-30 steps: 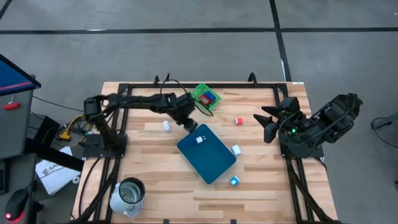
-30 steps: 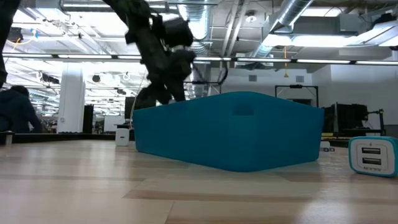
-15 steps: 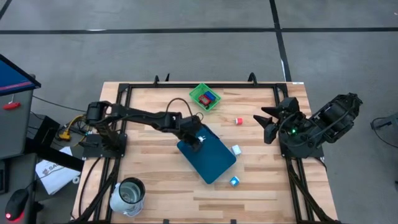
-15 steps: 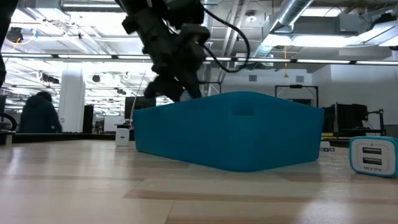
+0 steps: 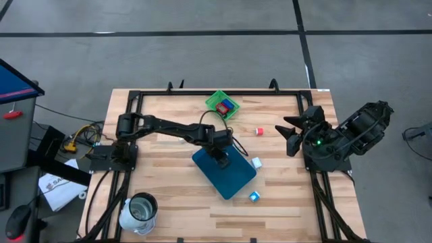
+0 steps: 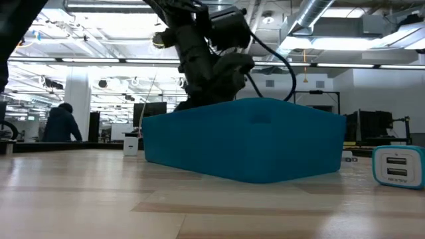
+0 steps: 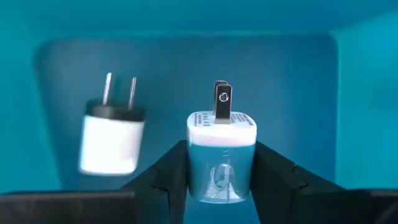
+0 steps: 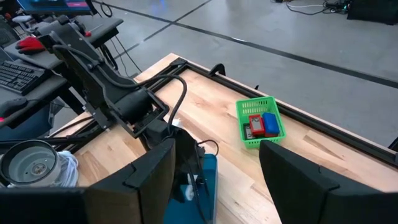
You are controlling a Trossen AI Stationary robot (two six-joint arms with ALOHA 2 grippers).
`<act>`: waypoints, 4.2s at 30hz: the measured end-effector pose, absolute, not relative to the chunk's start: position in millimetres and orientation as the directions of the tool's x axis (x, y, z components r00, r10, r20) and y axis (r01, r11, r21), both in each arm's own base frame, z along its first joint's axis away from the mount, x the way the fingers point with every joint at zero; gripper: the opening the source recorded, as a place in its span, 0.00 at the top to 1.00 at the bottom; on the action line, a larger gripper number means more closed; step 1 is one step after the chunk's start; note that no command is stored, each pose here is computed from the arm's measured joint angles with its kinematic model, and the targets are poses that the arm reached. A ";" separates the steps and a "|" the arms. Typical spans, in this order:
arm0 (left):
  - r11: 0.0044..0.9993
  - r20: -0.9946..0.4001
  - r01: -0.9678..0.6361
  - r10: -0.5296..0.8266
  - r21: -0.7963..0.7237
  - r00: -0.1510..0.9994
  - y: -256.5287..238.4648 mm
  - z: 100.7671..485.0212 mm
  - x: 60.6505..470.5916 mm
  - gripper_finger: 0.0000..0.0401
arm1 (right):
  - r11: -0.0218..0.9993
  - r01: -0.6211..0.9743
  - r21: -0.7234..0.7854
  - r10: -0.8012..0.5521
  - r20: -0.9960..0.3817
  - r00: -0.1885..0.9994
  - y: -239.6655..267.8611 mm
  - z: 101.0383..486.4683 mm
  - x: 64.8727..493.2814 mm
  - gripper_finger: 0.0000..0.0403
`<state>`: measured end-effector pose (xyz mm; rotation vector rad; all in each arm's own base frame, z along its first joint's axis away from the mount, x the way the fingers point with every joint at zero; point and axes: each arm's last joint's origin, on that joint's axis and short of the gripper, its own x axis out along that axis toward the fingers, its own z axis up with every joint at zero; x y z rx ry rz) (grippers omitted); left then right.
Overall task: Pick & Place Office items
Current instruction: Put the top blue charger adapter into the blue bin, then put the pink charger adapter into the blue bin
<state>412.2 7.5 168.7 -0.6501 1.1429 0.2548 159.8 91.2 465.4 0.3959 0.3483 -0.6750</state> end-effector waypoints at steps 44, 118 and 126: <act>0.996 -0.588 -0.069 0.027 -0.049 0.808 33.1 268.8 416.9 0.38 | 0.743 0.618 0.256 -0.465 -0.467 0.752 102.4 461.1 155.6 0.44; 0.942 -0.281 -0.325 0.289 -0.088 0.915 -12.4 372.1 254.0 0.39 | -0.818 0.563 0.114 -0.061 -0.992 0.111 -129.0 191.1 235.0 0.44; 0.954 -0.286 -0.287 0.253 -0.086 0.924 -22.8 371.5 252.9 0.39 | -0.881 0.470 0.051 -0.006 -0.995 0.098 -120.5 164.6 255.7 0.44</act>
